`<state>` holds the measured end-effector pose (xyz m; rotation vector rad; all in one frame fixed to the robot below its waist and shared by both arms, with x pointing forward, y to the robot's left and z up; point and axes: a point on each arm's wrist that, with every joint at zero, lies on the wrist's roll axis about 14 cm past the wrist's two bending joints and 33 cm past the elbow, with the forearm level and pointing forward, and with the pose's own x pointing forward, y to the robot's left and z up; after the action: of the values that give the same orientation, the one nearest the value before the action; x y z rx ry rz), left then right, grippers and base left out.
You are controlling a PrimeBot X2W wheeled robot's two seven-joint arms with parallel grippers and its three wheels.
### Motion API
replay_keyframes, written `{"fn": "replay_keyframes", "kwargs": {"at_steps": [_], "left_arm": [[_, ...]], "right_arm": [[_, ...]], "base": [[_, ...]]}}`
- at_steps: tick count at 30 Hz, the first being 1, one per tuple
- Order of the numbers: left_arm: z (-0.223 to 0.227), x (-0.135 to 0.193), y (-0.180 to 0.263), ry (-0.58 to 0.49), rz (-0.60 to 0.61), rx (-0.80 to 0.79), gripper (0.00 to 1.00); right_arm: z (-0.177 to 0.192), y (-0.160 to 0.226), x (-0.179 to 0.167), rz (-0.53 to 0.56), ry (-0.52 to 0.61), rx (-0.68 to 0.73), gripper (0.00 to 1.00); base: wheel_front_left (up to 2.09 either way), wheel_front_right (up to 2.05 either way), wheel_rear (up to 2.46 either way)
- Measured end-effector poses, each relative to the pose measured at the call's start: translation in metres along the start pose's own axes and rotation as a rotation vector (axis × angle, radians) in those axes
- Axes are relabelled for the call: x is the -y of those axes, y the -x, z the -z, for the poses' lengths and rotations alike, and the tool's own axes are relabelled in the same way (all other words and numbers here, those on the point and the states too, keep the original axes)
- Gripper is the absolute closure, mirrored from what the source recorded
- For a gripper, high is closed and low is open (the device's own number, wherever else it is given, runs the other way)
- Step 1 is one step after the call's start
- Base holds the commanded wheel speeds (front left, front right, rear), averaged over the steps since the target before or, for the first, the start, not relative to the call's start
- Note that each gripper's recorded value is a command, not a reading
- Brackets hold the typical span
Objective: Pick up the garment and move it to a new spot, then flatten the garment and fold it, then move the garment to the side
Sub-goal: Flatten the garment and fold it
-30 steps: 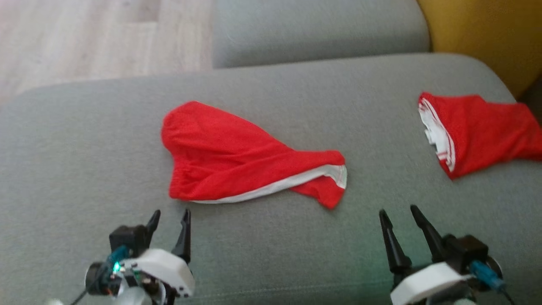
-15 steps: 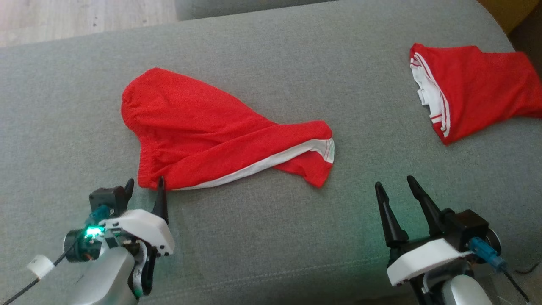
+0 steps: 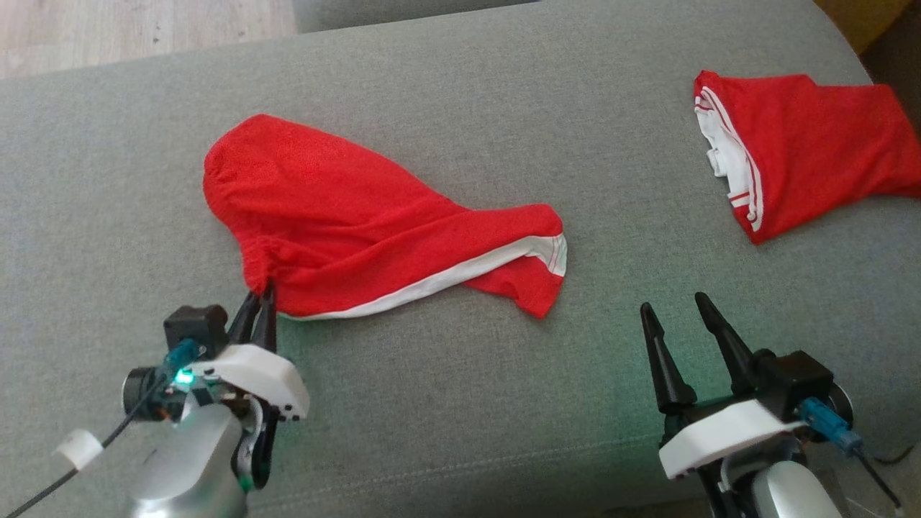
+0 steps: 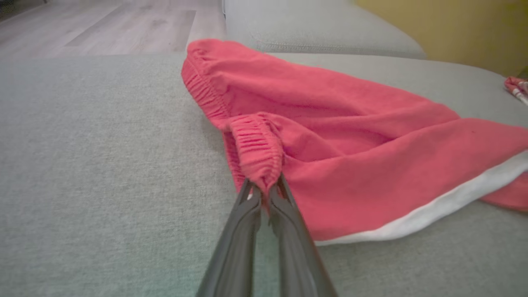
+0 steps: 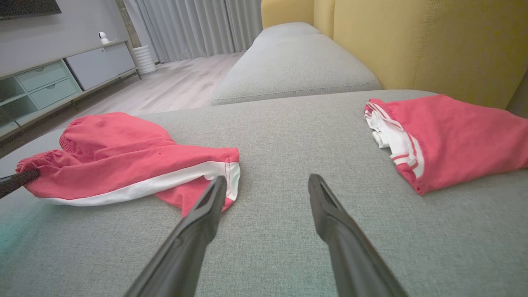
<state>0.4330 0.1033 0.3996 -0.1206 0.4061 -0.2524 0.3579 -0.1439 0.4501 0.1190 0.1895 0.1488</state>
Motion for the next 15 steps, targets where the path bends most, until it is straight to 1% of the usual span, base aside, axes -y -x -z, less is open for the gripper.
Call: {"fn": "replay_keyframes", "kwargs": {"at_steps": [4, 7, 12, 15], "left_arm": [[-0.022, 0.014, 0.004, -0.002, 0.036, 0.088, 1.00], [-0.029, 0.023, 0.016, 0.018, 0.043, 0.134, 1.00], [-0.016, 0.021, 0.051, 0.059, 0.007, 0.114, 1.00], [-0.014, 0.022, 0.061, 0.078, 0.004, 0.097, 1.00]], "right_arm": [[-0.001, 0.000, 0.000, -0.002, 0.000, 0.003, 0.00], [-0.002, 0.001, 0.001, 0.002, 0.000, 0.010, 0.00], [-0.006, -0.001, -0.003, -0.010, -0.003, 0.026, 0.00], [-0.008, -0.002, -0.005, -0.018, -0.003, 0.031, 0.00]], "base": [[0.00, 0.00, 0.00], [0.00, 0.00, 0.00], [0.00, 0.00, 0.00], [0.00, 0.00, 0.00]]}}
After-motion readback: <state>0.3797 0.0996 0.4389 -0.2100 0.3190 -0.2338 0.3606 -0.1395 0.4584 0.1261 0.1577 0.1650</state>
